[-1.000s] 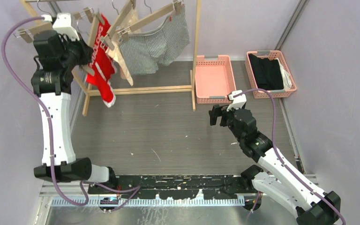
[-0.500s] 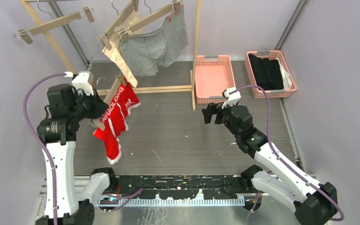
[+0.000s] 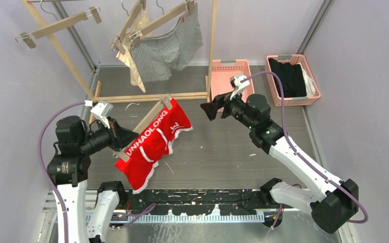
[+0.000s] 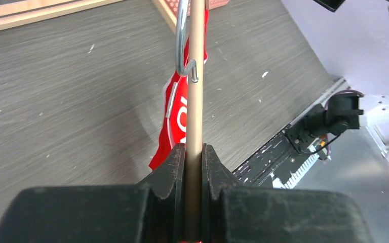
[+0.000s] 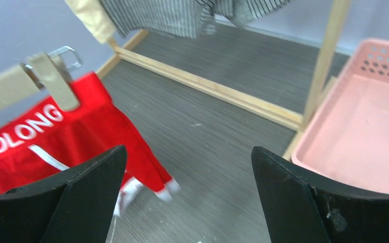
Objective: Remove the underwear clipped to the hanger
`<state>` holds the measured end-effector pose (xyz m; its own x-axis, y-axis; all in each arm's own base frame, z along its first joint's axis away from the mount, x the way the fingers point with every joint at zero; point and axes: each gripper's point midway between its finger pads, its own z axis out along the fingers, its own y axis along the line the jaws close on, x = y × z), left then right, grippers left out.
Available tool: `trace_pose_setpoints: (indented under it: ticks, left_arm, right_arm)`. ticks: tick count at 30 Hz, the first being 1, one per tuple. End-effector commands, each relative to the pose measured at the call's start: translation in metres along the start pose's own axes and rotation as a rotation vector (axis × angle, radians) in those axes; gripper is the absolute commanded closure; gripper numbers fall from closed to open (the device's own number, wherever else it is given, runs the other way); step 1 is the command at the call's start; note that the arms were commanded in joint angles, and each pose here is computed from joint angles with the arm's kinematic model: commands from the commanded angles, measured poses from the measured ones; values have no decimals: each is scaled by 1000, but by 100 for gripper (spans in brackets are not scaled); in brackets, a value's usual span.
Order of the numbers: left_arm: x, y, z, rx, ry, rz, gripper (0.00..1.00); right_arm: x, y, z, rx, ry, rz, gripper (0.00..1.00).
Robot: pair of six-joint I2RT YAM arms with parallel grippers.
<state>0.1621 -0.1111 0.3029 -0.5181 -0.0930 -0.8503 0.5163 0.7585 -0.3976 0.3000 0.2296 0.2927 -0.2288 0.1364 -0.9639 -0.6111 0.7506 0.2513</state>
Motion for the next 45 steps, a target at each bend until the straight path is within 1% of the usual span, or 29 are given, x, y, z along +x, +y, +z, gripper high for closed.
trace_pose_setpoints:
  ticks: [1,5,11,17,20,23,32,40,45]
  left_arm:
    - [-28,-18,15,191,-106,72,100]
    - [-35,-14,24,233,-126,118,100]
    - [-48,-12,36,306,-111,148,100]
    - [-46,-22,36,410,-89,186,100]
    - [-45,-26,35,444,-85,207,100]
    - [-44,-31,33,485,-82,221,100]
    - [-38,-34,30,494,-85,232,100]
    - [-40,-35,30,506,-88,241,100]
    - [-44,-31,33,492,-96,247,100]
  right_arm:
    - [-57,41,8,-191,-109,-49,0]
    - [-74,78,13,-397,-84,-81,1]
    - [-105,109,13,-565,-129,-131,1]
    - [-104,111,32,-620,-95,-127,1]
    - [-101,118,35,-671,-85,-106,1]
    - [-100,118,37,-675,-86,-96,1]
    - [-102,118,38,-680,-89,-95,0]
    - [-89,120,45,-717,-60,-49,7]
    - [-83,119,51,-727,-45,-38,9]
